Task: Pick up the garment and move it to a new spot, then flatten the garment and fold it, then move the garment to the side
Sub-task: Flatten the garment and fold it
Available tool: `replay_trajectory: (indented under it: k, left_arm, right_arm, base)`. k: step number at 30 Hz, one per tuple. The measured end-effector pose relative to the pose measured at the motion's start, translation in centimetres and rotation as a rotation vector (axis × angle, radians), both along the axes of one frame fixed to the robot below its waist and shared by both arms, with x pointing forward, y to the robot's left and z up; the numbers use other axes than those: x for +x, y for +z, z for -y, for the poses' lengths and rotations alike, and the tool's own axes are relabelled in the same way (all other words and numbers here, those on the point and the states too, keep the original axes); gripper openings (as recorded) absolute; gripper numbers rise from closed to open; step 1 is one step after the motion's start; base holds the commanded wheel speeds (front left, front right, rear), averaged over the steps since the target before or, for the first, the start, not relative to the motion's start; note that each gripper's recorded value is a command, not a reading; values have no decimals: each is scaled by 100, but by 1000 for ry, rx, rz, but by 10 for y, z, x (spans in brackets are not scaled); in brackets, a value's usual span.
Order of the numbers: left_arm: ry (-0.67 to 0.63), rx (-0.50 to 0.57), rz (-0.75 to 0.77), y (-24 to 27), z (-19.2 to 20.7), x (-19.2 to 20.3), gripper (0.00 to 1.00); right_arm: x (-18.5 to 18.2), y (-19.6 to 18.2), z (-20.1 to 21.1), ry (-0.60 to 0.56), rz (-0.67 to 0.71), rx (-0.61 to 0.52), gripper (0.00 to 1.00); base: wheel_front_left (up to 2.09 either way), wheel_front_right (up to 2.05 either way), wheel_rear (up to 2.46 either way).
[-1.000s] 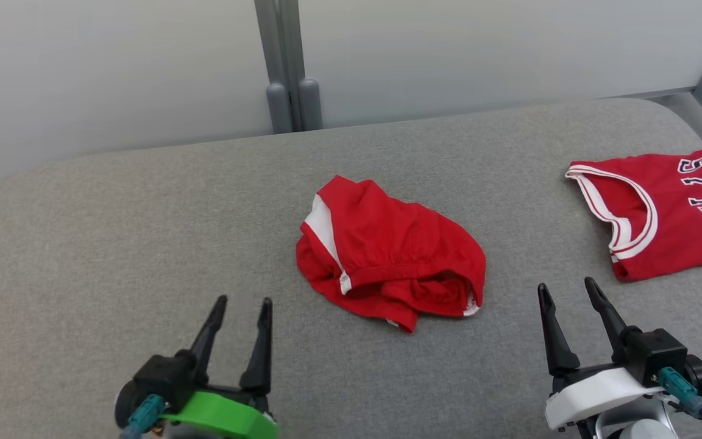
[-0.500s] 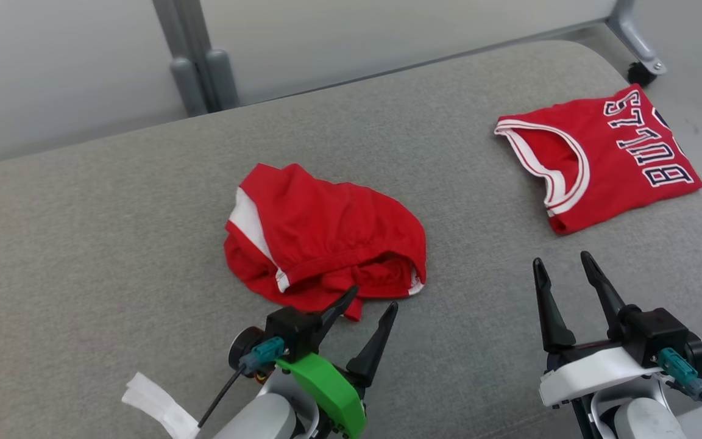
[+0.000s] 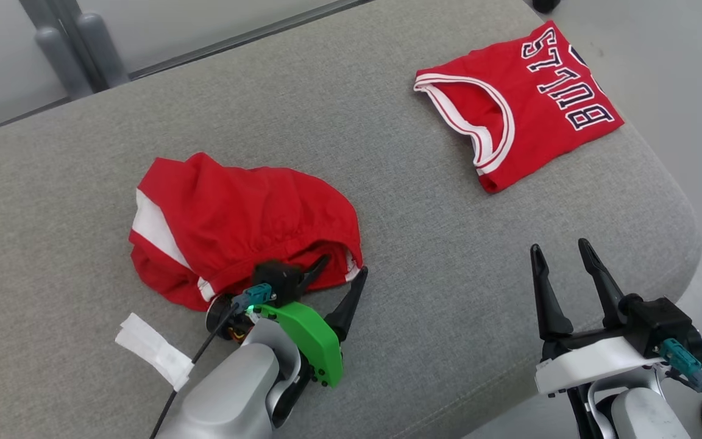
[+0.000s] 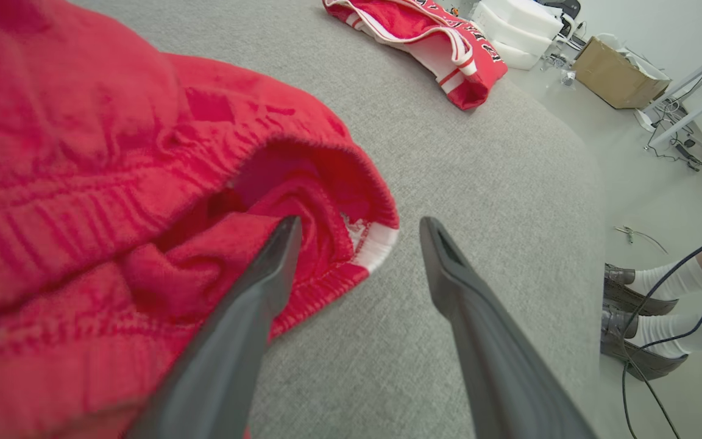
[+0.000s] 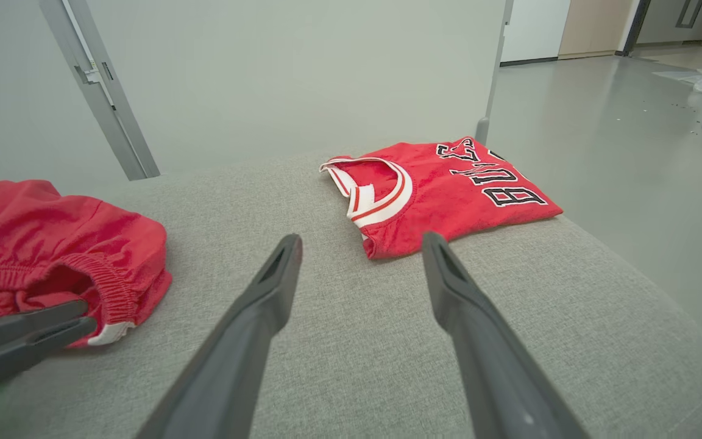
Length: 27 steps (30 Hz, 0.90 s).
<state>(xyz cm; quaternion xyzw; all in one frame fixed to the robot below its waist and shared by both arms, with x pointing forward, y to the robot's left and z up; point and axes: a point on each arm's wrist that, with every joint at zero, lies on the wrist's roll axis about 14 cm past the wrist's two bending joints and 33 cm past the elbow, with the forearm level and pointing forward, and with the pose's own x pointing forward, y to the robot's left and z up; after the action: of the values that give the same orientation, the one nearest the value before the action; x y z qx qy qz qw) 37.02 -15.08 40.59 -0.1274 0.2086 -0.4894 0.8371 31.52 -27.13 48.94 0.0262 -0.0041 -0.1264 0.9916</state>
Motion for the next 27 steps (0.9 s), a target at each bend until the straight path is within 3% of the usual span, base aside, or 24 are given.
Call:
replay_trajectory:
  k: [7,8,19,27]
  left_arm:
    - [-31,-11,16,2,21,14,99]
    - [-49,-14,36,4,26,14,0]
    - [-4,-159,139,66,32,29,0]
    - [44,-497,315,205,25,48,0]
  right_arm:
    - [-7,-5,11,-45,-25,3,100]
    - [-9,-6,13,-53,-30,3,100]
    - [-2,-6,6,-24,-19,9,100]
    - [6,-3,-8,29,1,16,100]
  base:
    - [0,0,0]
    - [0,0,0]
    - [0,0,0]
    - [0,0,0]
